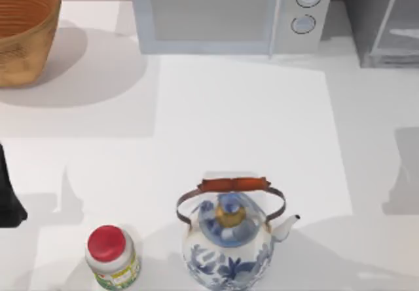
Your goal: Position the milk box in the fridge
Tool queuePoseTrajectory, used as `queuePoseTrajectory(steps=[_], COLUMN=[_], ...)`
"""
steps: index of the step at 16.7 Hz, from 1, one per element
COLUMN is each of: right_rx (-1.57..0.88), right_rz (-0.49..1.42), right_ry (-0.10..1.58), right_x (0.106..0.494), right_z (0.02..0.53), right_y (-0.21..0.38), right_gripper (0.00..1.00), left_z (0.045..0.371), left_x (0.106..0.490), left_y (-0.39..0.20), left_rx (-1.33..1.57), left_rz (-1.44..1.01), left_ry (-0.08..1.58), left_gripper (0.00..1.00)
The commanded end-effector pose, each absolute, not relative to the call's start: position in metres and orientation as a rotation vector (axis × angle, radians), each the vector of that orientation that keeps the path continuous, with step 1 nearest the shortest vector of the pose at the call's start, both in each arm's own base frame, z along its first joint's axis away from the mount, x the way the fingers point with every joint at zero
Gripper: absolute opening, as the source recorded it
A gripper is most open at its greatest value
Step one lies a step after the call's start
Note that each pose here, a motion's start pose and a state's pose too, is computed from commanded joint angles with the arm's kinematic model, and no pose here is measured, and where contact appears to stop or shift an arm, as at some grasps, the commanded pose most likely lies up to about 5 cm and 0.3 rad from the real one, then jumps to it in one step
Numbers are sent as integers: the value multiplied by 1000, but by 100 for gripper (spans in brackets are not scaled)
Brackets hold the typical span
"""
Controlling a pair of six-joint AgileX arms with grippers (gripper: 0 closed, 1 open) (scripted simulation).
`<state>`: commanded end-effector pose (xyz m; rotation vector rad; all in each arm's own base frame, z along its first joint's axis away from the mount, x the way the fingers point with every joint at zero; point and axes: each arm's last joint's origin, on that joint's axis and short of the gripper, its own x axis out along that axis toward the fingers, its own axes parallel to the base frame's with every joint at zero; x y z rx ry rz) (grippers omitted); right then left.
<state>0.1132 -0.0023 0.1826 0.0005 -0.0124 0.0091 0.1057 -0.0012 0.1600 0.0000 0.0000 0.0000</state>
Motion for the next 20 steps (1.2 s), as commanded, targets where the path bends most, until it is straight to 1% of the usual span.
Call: queuePoseTrajectory(steps=[3, 5, 7, 10, 12, 15, 17, 20], right_rx=[-3, -4, -5, -2, 1, 4, 6, 5], right_rz=[12, 14, 17, 23, 25, 24, 20, 11], right_ry=[-8, 3, 14, 22, 20, 15, 13, 10], right_x=[132, 154, 185, 244, 285, 340, 368, 393], right_z=[207, 223, 235, 239, 230, 200, 174, 136], right_y=[-5, -9, -15, -28, -40, -61, -75, -92], right_gripper=[0, 0, 0, 0, 0, 0, 0, 0], left_z=[160, 160, 160, 160, 160, 160, 160, 160], left_x=[106, 106, 106, 106, 106, 106, 106, 106], left_y=[-1, -1, -1, -1, -1, -1, -1, -1], left_rx=[0, 0, 0, 0, 0, 0, 0, 0], left_rz=[0, 0, 0, 0, 0, 0, 0, 0], left_ry=[0, 0, 0, 0, 0, 0, 0, 0], left_gripper=[100, 100, 100, 100, 100, 100, 100, 100])
